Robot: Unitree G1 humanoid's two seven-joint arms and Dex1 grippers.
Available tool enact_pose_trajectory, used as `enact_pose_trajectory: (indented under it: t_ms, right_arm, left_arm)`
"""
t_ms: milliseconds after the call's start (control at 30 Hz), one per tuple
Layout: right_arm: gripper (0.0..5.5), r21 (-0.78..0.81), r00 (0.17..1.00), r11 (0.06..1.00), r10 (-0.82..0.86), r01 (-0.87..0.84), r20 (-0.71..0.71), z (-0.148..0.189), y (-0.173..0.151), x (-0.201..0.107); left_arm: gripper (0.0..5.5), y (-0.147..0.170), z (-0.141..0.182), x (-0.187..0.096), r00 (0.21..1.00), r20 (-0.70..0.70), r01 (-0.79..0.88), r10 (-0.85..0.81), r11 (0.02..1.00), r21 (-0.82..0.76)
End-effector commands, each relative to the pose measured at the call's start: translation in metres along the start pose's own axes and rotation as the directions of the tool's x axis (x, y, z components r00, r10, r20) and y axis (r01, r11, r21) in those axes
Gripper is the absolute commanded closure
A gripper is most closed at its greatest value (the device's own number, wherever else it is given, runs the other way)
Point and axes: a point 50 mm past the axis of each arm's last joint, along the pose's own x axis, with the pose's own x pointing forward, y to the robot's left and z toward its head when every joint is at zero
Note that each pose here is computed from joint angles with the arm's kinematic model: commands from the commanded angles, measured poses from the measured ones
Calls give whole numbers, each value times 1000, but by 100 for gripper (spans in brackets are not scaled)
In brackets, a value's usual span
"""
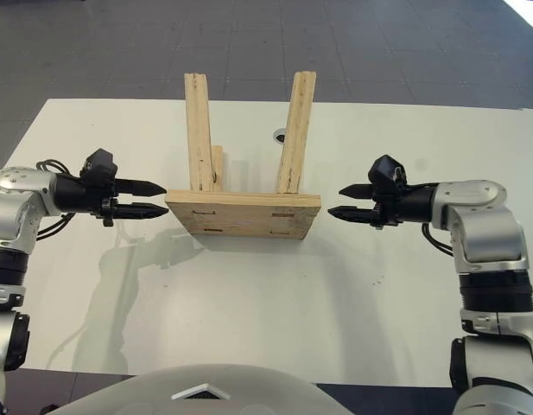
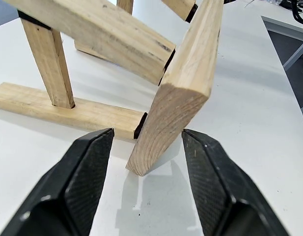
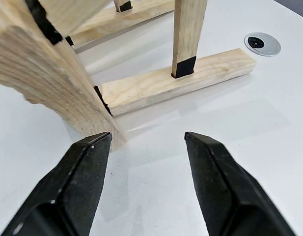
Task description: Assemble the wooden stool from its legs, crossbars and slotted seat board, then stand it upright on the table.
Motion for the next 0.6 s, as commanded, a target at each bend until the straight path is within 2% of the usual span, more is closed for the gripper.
enact_pose_trajectory:
  t_ms: [33, 300, 467, 600]
  right_arm:
    - [275, -26, 998, 998, 65, -64, 27, 12, 11, 1]
    - [275, -71, 990, 987, 142, -142, -14, 15, 21, 15]
    - [190, -64, 988, 986, 152, -154, -40, 11, 21, 9]
    - [190, -58, 984, 983, 170, -172, -46, 9, 23, 6]
  left_arm:
    - [294, 3, 9, 8, 1000, 6, -9, 8, 999, 40]
    - [294, -2, -7, 14, 991, -122, 66, -60, 997, 51]
    - [215, 1, -4, 7, 992, -105, 71, -64, 996, 63]
    - [215, 2, -2, 15, 995, -79, 72, -68, 996, 57]
